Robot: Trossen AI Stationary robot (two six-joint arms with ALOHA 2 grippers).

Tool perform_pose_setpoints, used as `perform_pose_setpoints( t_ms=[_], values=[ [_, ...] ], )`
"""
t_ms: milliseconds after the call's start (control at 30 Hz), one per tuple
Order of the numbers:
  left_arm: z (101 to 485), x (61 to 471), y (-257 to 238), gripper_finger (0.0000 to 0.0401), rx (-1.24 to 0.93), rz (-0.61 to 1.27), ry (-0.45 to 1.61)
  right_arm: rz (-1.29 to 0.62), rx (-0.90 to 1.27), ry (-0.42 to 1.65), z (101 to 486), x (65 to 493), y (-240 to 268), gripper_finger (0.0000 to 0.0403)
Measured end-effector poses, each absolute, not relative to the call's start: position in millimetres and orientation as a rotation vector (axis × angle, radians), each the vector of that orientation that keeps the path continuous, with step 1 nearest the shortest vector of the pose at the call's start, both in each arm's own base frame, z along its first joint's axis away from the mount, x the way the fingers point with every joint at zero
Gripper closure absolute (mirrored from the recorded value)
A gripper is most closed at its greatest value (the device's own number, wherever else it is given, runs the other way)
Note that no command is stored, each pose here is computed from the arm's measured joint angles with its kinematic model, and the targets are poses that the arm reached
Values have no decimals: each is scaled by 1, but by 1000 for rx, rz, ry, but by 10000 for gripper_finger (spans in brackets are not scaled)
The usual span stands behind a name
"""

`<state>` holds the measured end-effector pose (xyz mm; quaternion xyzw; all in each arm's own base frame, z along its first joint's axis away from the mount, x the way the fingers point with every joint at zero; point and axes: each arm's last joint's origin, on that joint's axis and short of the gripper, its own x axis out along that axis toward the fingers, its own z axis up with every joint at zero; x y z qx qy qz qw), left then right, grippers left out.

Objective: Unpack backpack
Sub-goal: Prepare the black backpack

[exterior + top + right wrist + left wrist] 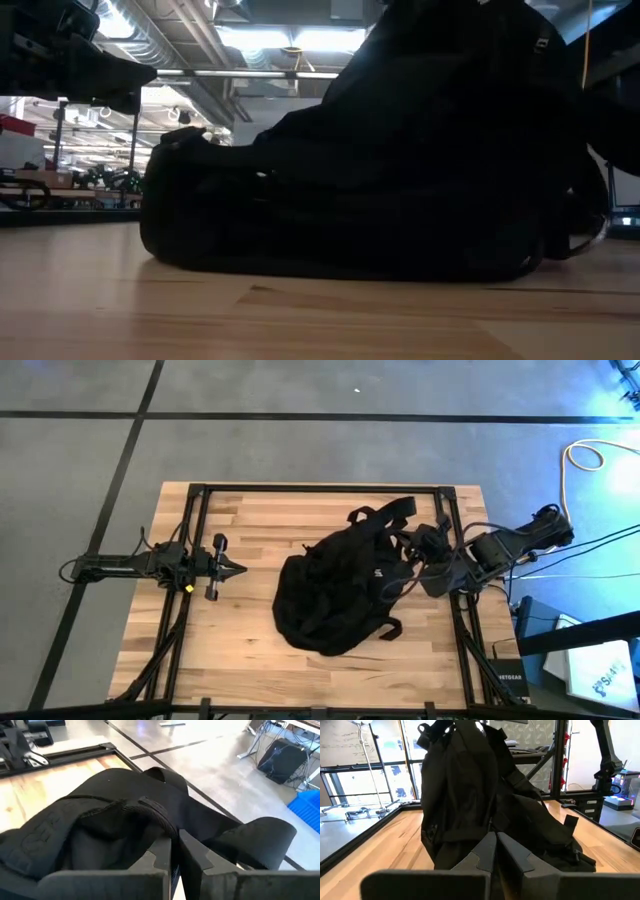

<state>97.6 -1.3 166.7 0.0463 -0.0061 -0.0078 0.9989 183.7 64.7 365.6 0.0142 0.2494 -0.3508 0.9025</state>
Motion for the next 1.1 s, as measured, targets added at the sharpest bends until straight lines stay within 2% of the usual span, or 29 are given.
perform_pose_setpoints(
  t_ms=[267,467,733,833,967,1100],
  values=[
    [167,98,-1,401,130,-15,-12,-763,65,596,321,184,66,403],
    [167,98,-1,401,22,-16,-12,-750,113,609,296,188,68,403],
    [170,98,-1,401,-13,-5,-52,-753,121,637,280,187,68,403],
    [175,97,1,399,1,56,-94,-753,123,635,280,187,68,403],
    [183,96,3,370,-12,122,-184,-752,124,635,280,187,68,402],
    [191,97,-1,296,-66,54,-265,-751,125,636,280,187,68,402]
  ],
)
